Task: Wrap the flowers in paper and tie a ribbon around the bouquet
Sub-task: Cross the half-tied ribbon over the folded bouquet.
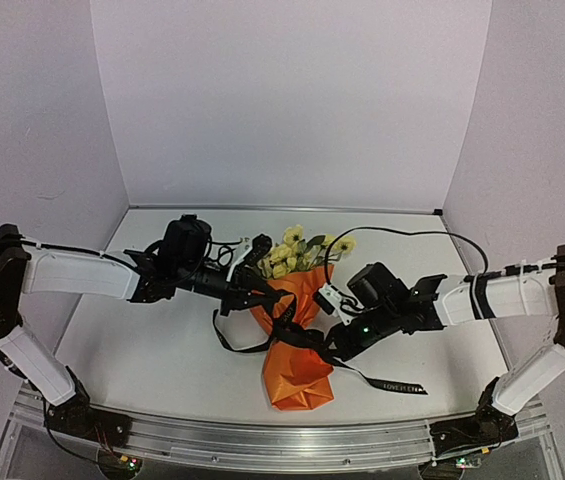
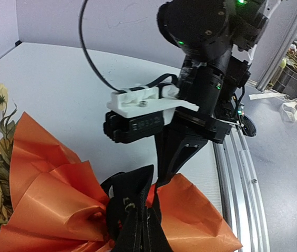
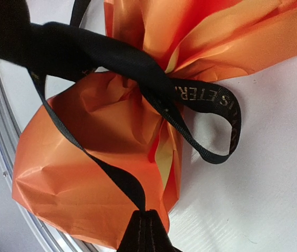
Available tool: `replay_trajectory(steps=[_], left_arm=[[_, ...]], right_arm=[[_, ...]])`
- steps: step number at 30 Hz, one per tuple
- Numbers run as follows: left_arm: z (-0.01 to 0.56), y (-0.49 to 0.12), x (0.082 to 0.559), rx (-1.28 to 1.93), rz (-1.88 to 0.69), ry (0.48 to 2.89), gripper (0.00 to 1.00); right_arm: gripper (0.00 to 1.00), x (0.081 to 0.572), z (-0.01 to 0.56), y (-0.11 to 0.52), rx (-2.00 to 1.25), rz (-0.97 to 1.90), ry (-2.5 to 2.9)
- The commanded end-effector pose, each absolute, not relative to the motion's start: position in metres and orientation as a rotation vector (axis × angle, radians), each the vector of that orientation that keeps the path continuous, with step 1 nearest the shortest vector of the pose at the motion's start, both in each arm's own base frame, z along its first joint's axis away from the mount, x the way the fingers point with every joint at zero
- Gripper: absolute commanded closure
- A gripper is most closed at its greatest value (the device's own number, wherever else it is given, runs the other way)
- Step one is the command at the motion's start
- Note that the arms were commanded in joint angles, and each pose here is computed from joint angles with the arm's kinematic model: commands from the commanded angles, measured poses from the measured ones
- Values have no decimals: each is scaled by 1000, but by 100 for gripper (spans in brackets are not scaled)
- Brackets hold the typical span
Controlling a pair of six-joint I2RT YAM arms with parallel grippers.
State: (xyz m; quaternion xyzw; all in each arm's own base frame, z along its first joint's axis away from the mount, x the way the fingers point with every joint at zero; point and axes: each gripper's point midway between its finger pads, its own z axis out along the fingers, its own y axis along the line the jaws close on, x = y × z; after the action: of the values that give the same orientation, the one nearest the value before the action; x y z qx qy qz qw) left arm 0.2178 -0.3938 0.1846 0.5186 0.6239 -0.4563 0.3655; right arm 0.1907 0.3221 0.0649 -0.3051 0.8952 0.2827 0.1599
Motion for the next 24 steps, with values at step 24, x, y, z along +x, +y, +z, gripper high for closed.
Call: replay_trajectory(steps=[24], left_arm=[[110,-370,152,1456,-955,1925,85]], right_arm=[[100,183,90,306,-726,575,2780]])
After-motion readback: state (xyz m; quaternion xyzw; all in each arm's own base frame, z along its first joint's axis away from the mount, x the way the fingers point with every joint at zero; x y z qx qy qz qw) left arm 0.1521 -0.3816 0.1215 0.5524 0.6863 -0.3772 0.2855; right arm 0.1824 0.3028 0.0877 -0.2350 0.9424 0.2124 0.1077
